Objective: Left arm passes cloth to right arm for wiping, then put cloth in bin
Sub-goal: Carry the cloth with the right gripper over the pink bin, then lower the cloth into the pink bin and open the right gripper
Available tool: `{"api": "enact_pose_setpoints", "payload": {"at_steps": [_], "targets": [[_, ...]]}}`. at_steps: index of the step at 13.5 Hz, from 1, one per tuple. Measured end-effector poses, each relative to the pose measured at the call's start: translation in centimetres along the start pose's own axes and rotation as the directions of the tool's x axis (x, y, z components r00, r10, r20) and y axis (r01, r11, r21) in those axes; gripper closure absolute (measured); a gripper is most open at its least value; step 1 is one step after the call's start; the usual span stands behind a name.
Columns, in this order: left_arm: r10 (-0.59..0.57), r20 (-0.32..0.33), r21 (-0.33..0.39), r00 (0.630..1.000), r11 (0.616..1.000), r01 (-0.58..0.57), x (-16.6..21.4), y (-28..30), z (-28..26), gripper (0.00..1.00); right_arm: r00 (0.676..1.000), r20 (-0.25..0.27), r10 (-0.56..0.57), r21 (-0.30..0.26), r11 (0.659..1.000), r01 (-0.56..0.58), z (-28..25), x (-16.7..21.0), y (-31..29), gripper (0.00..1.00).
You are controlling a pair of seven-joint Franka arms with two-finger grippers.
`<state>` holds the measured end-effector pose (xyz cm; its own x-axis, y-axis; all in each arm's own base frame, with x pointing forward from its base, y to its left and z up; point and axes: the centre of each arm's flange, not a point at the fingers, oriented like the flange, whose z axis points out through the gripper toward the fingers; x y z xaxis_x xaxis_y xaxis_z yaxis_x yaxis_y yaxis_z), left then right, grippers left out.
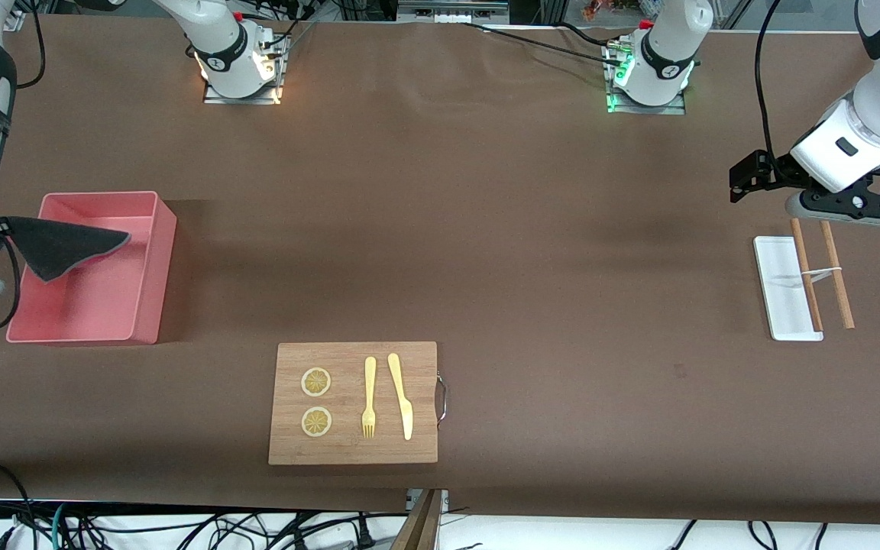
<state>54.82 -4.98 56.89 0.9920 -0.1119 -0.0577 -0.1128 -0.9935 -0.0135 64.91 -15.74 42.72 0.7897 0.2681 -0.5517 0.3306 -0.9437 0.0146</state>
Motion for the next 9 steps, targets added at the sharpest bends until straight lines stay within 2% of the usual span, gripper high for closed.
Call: {"api": "enact_pose_setpoints", "payload": {"at_steps": [5,9], "targets": [[-0.001,0.000,0.000,1.000,1.000,0.001,0.0,0.0,0.0,0.00,1.000,-0.001,-0.016,-0.003,1.000,0.016,4.9,2.7,0.8,0.98],[-0.001,-0.008,0.000,1.000,1.000,0.001,0.0,0.0,-0.4,0.00,0.999,-0.032,-0.029,0.019,0.999,0.030,8.8,5.1,0.9,0.98]]}}
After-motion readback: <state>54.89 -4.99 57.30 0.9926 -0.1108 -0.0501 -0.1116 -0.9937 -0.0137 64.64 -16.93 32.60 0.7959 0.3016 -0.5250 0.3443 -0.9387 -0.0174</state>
